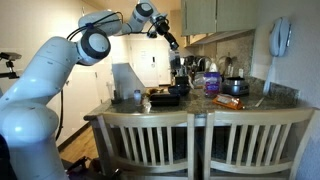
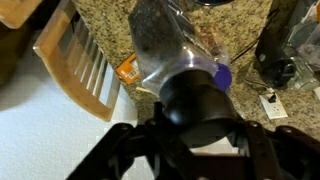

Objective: Remove the clear bottle from the black bowl and put the white and orange bottle in the black bowl

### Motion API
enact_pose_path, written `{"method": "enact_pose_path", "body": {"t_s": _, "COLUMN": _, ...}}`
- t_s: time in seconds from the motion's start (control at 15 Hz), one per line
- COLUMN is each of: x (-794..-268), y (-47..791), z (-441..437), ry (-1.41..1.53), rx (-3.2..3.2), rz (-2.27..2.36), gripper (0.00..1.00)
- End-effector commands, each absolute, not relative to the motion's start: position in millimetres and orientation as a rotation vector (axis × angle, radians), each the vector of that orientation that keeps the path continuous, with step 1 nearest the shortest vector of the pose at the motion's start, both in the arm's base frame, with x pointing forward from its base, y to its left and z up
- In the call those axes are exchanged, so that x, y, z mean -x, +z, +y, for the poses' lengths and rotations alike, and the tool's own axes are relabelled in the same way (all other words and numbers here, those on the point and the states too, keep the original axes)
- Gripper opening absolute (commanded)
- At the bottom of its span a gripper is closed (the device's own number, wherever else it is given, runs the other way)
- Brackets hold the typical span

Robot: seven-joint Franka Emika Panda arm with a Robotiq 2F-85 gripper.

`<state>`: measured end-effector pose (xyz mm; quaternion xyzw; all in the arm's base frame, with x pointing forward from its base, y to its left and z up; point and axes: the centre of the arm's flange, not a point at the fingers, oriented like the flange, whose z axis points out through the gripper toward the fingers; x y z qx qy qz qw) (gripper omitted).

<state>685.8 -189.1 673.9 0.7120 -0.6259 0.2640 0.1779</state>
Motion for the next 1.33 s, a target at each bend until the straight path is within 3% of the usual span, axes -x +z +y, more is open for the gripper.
{"method": "enact_pose_path", "body": {"t_s": 0.0, "x": -689, "y": 699, "z": -208, "ry": 0.612, "rx": -2.097, "rz": -1.803, "gripper": 0.34}}
{"method": "enact_pose_path", "body": {"t_s": 0.67, "x": -704, "y": 580, "z": -182, "ry": 0.362, "rx": -2.402, "rz": -1.743, "gripper": 0.34}}
{"method": "enact_pose_path", "body": {"t_s": 1.27, "x": -693, "y": 557, "z": -182, "ry": 0.63, "rx": -2.042, "rz": -1.772, "gripper": 0.34}}
